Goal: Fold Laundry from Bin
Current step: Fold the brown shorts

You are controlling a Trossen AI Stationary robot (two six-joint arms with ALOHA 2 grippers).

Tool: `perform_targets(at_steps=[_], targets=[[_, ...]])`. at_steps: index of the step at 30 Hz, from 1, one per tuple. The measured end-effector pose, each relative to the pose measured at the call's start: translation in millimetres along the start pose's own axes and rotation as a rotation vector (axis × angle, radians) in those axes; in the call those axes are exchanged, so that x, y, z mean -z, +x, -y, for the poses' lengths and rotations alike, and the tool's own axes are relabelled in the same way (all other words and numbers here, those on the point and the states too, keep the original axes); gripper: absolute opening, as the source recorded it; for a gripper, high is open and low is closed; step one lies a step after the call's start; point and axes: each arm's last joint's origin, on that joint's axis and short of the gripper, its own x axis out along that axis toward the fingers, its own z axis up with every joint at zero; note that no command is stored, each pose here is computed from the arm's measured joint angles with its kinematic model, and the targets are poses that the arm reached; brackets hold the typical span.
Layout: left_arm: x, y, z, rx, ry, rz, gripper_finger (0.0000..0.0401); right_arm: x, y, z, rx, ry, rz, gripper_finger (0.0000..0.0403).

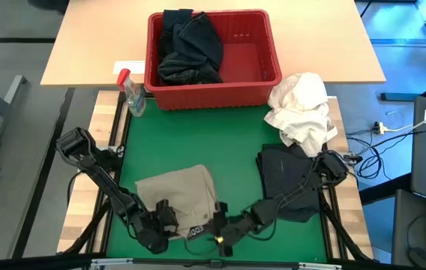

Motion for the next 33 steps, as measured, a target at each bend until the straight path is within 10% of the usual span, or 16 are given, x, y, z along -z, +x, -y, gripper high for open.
perform_targets(at_steps=[12,33], targets=[[-15.1,10.1,47.2,0.140,0.118,0.249,0.0172,10.1,6.7,21.4,0.284,-0.110,-0.042,0.0222],[4.2,40.9,20.5,-0.131,-0.068,-0.154,0.0172,20.3,33.1,48.9,0.273,-0.075,-0.124,0.0222]])
